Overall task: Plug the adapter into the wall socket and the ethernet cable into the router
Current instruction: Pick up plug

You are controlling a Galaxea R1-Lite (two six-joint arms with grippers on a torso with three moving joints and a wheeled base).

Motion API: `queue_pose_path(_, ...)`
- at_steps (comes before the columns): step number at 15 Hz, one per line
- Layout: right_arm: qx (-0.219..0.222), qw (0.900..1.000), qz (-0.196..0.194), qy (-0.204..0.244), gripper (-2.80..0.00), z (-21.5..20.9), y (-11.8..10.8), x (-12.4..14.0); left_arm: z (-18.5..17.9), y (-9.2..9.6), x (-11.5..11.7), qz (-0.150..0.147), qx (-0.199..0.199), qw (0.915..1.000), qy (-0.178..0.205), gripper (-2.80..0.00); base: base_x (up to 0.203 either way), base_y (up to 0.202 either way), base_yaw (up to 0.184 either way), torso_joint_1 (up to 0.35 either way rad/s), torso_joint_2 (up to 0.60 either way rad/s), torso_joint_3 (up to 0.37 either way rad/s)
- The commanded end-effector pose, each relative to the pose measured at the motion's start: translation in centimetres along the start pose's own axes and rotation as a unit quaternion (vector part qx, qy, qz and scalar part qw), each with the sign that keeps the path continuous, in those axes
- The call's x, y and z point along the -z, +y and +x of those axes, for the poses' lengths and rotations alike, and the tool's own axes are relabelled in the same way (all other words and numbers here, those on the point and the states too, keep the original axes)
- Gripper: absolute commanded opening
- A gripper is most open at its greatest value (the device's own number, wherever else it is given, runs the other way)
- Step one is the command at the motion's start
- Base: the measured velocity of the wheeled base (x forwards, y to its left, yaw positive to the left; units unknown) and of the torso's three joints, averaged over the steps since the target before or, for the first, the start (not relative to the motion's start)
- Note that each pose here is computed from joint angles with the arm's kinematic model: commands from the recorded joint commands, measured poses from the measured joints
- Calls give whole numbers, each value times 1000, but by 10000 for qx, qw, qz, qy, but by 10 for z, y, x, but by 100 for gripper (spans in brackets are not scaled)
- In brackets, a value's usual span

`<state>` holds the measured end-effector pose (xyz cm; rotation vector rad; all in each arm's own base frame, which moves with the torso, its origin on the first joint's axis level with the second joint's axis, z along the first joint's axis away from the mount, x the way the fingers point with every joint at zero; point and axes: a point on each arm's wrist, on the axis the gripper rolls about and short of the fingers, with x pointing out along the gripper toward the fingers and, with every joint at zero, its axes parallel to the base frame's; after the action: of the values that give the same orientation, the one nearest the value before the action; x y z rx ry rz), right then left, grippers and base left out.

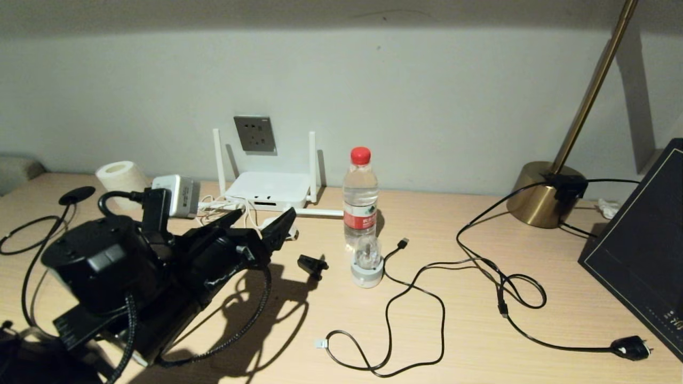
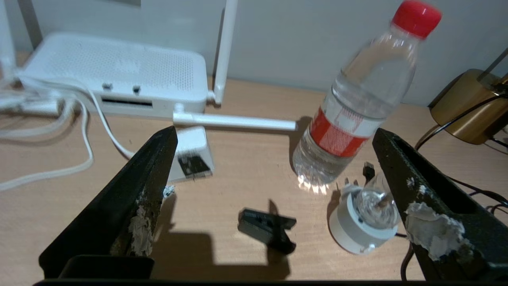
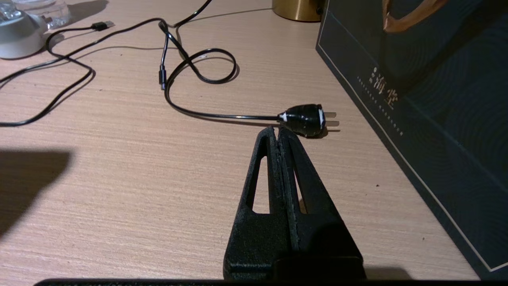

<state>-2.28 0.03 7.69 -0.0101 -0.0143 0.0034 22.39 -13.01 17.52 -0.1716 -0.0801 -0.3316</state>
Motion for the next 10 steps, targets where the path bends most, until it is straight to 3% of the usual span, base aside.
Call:
queue_pose_path(1, -4, 10000, -4, 17, -280, 0, 0, 1, 0, 4, -35, 181, -101, 9998, 52, 0, 0, 0, 0, 88, -284, -204)
queue_pose_path(3, 2, 10000, -4, 23, -280, 0, 0, 1, 7, 22, -56, 665, -282, 9967, 368, 0, 0, 0, 0, 130, -413, -274)
queue_pose_path(6, 2, 10000, -3, 25, -280, 0, 0, 1, 14, 54, -67, 1506, -330, 9857, 682, 0, 0, 0, 0, 175, -502, -329)
queue_pose_path(8, 0, 10000, -3, 25, -280, 0, 0, 1, 19, 75, -54, 2070, -205, 9701, 1249, 0, 0, 0, 0, 196, -547, -347)
queue_pose_path(10, -5, 10000, -3, 25, -280, 0, 0, 1, 28, 95, -40, 2646, 7, 9479, 1774, 0, 0, 0, 0, 141, -367, -220)
